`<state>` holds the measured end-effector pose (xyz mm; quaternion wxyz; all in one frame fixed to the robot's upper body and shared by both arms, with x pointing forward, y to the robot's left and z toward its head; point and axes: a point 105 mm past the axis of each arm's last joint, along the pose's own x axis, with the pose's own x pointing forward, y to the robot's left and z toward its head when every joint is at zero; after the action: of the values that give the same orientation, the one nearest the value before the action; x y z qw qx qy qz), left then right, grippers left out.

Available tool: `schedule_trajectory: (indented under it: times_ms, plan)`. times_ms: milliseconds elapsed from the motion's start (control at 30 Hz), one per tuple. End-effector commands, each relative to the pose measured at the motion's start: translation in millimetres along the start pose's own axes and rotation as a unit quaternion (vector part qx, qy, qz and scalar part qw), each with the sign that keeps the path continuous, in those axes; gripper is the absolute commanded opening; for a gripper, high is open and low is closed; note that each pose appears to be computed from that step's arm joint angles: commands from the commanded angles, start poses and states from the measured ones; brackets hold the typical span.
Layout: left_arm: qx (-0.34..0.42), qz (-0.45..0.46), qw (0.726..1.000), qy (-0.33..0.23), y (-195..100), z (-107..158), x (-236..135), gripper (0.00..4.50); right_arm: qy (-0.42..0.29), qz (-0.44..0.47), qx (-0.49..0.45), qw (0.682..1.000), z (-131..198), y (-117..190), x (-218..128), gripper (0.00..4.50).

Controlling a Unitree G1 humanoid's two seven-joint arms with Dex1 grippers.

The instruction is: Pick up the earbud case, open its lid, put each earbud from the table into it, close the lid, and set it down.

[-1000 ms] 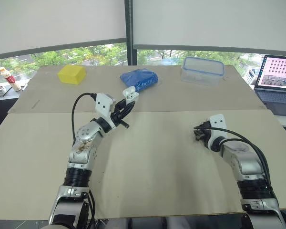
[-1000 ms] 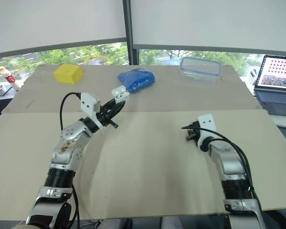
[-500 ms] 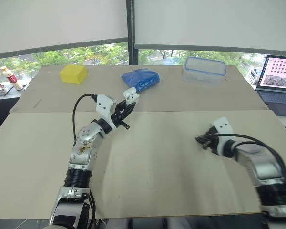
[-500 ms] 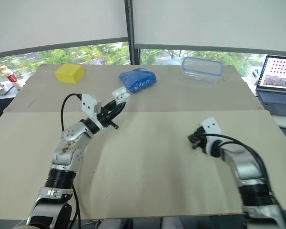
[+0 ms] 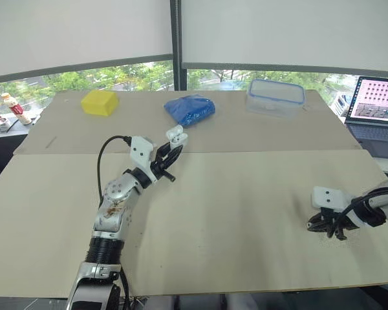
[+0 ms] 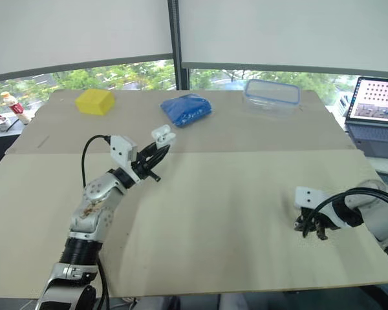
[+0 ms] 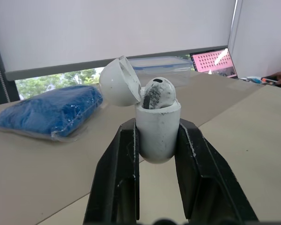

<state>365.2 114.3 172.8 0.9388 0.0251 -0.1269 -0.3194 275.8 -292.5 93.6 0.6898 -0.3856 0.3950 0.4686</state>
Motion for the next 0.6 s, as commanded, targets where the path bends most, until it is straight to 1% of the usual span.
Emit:
schedule_trajectory:
  times_ms: [33,67,100,167,400,600]
  plan:
    - [0.017,0.007,1.0,-0.022,1.5,15.4,-2.7,0.55,0.036,-0.001,0.005,0.999,-21.1,0.0,4.3,0.81]
    - [0.018,0.007,1.0,-0.022,1.4,15.7,-2.9,0.55,0.036,-0.002,0.003,0.999,-22.4,0.0,5.6,1.35]
    - [0.018,0.008,1.0,-0.021,1.4,15.8,-3.1,0.55,0.036,-0.006,0.0,0.999,-23.0,-0.5,6.6,1.64]
    - [0.018,0.008,1.0,-0.021,1.5,15.9,-3.4,0.55,0.035,-0.012,-0.003,0.999,-23.1,-1.9,7.8,2.35]
    - [0.018,0.005,1.0,-0.019,1.9,16.8,-0.8,0.55,0.039,-0.01,-0.012,0.999,-21.9,0.7,8.7,2.35]
    - [0.017,0.003,1.0,-0.019,0.9,16.5,-0.2,0.55,0.073,0.014,-0.028,0.997,-32.7,9.5,2.4,2.35]
